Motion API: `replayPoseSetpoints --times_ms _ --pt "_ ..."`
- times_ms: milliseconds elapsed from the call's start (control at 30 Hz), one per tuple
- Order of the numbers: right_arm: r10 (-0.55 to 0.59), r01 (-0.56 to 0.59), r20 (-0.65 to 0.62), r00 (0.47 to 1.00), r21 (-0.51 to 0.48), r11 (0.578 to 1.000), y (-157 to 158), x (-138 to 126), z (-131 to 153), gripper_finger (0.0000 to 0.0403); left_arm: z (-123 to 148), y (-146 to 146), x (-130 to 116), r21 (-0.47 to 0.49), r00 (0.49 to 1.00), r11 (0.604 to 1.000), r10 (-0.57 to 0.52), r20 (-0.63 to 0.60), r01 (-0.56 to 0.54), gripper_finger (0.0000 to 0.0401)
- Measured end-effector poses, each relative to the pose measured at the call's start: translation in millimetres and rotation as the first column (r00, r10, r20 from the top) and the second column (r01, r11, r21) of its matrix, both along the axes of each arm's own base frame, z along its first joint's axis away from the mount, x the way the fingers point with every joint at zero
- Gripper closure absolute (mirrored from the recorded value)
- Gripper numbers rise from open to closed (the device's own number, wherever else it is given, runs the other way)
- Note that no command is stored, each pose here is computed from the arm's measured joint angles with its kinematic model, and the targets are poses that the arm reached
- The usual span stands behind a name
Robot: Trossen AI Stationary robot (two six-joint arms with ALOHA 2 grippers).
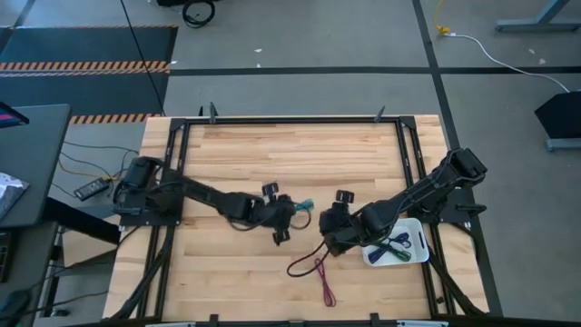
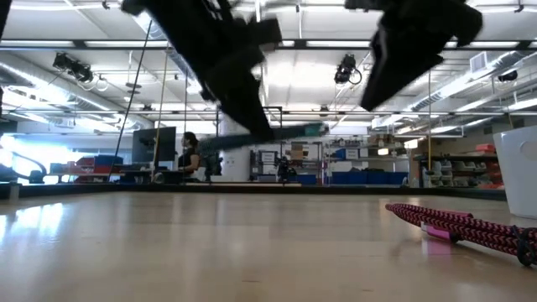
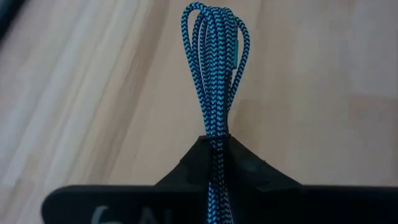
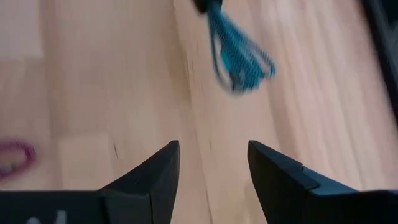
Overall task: Pick and place USB-C Cables
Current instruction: Put the blue charger cable into the white container
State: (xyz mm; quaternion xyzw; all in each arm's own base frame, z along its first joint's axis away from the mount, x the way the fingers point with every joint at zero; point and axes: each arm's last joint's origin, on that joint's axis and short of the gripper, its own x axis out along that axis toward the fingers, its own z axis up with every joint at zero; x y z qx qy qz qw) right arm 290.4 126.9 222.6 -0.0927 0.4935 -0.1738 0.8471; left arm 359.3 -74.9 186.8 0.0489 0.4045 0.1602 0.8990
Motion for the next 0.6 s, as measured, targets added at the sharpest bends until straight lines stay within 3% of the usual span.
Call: replayPoseSetpoints --times_ms 300,600 --pt "0.198 -0.164 0.262 0.944 -0.148 0.975 12.8 28.2 18.7 0.0208 31.6 -35.4 -29.1 0.088 0.999 0.996 -0.039 0.038 0.036 0.0369" --pt "0.257 -0.203 0.249 0.934 -0.222 0.954 3.4 37.2 21.4 0.0208 41.1 -55.9 -42.1 0.098 0.994 0.992 -0.090 0.062 0.083 0.0368"
